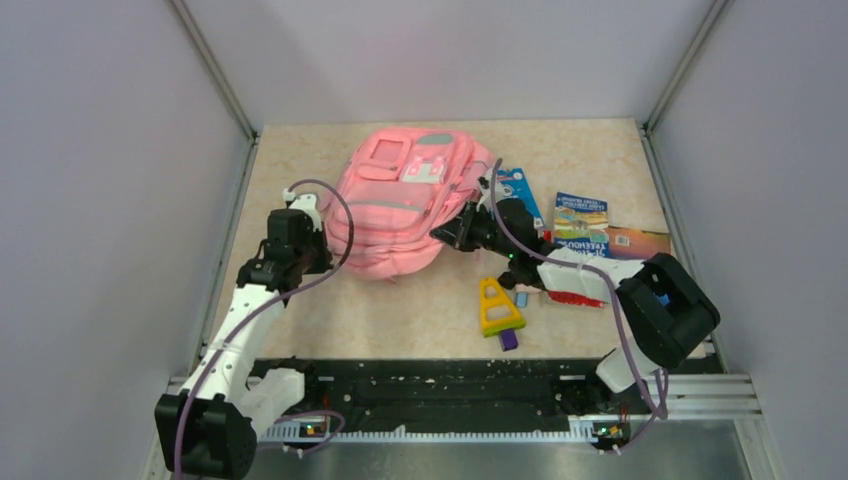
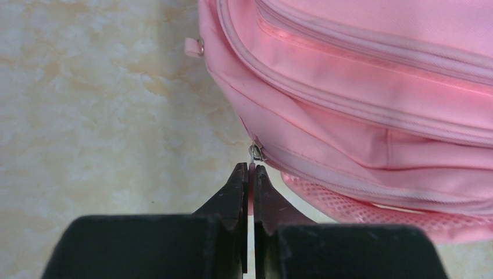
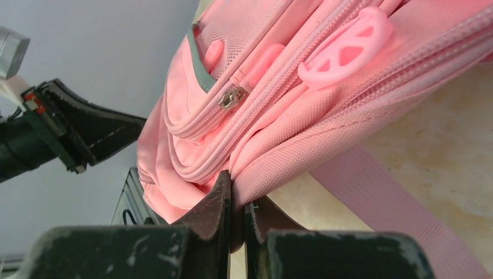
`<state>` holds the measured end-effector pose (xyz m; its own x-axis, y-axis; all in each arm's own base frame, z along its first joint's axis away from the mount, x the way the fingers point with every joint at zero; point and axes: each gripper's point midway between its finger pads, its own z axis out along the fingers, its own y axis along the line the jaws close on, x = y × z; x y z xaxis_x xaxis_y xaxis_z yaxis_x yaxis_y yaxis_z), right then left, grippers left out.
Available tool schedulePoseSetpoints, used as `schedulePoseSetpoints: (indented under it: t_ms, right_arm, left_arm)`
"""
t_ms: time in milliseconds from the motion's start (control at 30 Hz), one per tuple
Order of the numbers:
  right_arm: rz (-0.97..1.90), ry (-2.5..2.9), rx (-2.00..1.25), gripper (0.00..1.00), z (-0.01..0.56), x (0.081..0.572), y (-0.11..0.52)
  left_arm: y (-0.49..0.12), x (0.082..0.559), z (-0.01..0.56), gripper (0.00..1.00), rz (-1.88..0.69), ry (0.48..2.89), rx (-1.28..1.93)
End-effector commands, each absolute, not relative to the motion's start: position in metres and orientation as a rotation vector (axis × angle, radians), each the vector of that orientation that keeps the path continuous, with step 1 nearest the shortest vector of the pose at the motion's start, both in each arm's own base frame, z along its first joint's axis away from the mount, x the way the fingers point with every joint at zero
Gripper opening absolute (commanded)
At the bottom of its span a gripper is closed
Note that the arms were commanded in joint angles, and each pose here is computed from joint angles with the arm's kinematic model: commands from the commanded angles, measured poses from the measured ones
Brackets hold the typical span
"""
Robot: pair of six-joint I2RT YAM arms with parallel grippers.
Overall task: Pack the student bag
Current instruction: Unzip the student bag at the center of the board.
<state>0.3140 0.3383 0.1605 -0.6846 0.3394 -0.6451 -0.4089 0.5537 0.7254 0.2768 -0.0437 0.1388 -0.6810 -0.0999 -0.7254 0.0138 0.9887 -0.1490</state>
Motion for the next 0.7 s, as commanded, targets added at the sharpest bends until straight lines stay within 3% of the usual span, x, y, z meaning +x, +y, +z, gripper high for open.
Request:
schedulePoseSetpoints:
  t_ms: [0, 433, 667]
  right_arm:
    - [1.332, 1.819, -0.32, 0.0, 0.24, 0.29, 0.349]
    - [1.497, 1.661, -0.415, 0.0, 0.323, 0.253, 0.334]
    - [1.605, 1.504, -0.355, 0.0, 0.376, 0.244, 0.323]
  left_arm:
    - [-0.022, 0.29, 0.164, 0.0, -0.062, 2.209, -0.144]
    - [-0.014, 0.284, 0.192, 0.0, -0.051, 2.075, -0.165]
    - [-0.026, 0.284, 0.214, 0.0, -0.173, 1.992, -0.232]
